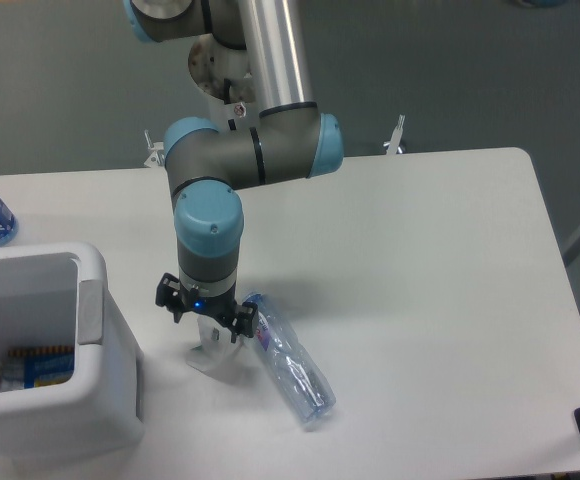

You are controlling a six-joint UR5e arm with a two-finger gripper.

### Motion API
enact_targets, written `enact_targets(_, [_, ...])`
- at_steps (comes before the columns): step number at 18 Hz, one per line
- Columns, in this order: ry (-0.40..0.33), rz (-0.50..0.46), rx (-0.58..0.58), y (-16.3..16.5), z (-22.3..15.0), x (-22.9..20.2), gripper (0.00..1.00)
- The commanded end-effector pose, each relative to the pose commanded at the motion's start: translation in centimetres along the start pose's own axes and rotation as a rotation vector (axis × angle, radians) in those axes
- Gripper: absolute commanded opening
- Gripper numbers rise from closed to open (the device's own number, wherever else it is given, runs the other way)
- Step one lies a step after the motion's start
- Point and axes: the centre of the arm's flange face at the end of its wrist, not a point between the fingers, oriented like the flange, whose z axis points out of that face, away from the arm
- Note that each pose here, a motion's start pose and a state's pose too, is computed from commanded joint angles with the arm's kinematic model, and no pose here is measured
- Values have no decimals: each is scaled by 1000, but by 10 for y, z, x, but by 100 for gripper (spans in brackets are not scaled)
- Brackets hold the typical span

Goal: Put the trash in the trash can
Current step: 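Close the gripper on the crumpled white paper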

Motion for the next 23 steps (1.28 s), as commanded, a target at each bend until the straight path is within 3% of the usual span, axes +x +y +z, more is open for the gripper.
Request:
enact_targets(2, [-18,-1,-18,1,3,-2,96])
enact_targets(4, [-20,1,-16,-1,3,-1,85])
enact_targets(12, [-52,-28,-36,-3,7,1,10])
enact_targets(17, [-56,-35,-27,-6,2,0,3])
enact_targets(23, [-53,-49,48,-25,-29,-3,2])
